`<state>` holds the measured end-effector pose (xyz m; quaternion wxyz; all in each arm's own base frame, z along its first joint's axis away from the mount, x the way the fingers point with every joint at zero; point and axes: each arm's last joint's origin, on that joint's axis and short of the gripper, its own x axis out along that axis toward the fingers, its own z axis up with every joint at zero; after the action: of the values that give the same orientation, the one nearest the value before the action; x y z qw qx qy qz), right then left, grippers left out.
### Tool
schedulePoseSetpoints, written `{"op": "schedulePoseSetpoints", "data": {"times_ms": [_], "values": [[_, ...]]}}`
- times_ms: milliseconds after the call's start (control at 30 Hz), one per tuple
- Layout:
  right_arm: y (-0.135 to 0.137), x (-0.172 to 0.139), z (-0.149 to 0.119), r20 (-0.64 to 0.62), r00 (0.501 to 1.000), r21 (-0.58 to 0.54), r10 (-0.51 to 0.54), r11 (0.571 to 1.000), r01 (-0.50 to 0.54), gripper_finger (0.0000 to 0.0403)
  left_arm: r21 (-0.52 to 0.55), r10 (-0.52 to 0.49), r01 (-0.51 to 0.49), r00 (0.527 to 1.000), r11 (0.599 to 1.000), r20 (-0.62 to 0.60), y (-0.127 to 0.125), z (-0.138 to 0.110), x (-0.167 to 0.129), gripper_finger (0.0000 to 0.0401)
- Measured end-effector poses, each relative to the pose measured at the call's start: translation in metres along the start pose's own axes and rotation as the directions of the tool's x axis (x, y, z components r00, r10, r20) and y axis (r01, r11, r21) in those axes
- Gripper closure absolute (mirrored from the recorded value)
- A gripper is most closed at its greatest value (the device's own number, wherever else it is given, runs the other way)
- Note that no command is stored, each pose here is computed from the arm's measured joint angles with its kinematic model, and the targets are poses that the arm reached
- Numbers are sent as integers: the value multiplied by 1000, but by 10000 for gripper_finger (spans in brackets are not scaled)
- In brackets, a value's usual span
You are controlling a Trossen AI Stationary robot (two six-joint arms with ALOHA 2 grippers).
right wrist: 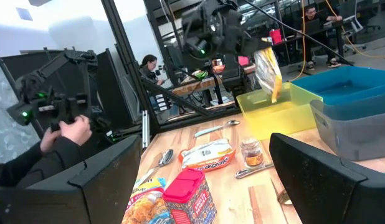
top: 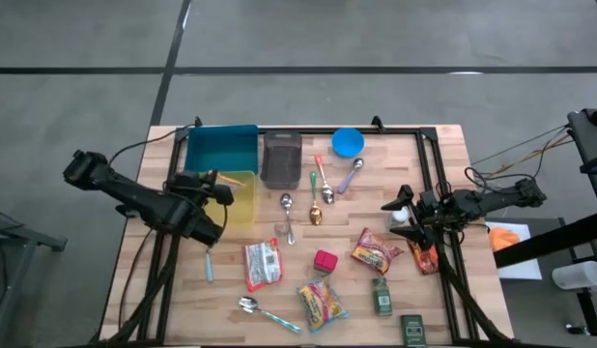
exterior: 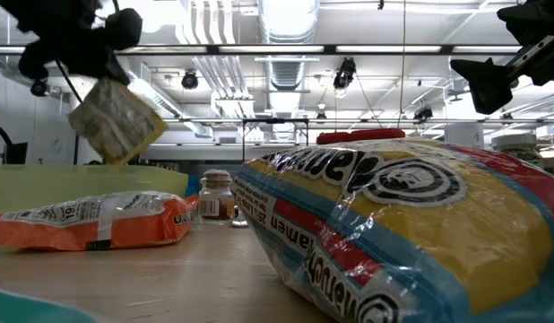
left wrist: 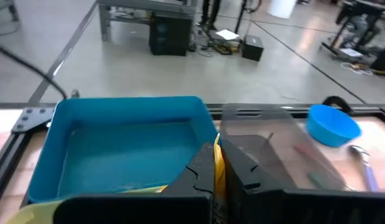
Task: Pick & Place Food Item
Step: Put the yellow noodle pack into the yellow bin
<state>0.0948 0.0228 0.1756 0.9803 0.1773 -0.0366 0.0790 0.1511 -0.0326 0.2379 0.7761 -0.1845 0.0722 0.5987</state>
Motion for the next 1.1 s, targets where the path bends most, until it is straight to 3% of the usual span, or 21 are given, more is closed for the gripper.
{"op": "schedulePoseSetpoints", "data": {"times_ms": [433, 733, 1100], "values": [[0, 0, 0, 0, 1000, 0, 0, 1000, 0, 52, -150, -26, 38, 996, 988, 85, 20, -51, 28, 401], [0, 0, 0, 0, 1000, 0, 0, 1000, 0, 52, -176, -59, 73, 995, 982, 84, 27, -79, 42, 397], [0, 0, 0, 0, 1000, 0, 0, 1000, 0, 52, -161, -71, 82, 995, 984, 76, 25, -82, 42, 301]]}}
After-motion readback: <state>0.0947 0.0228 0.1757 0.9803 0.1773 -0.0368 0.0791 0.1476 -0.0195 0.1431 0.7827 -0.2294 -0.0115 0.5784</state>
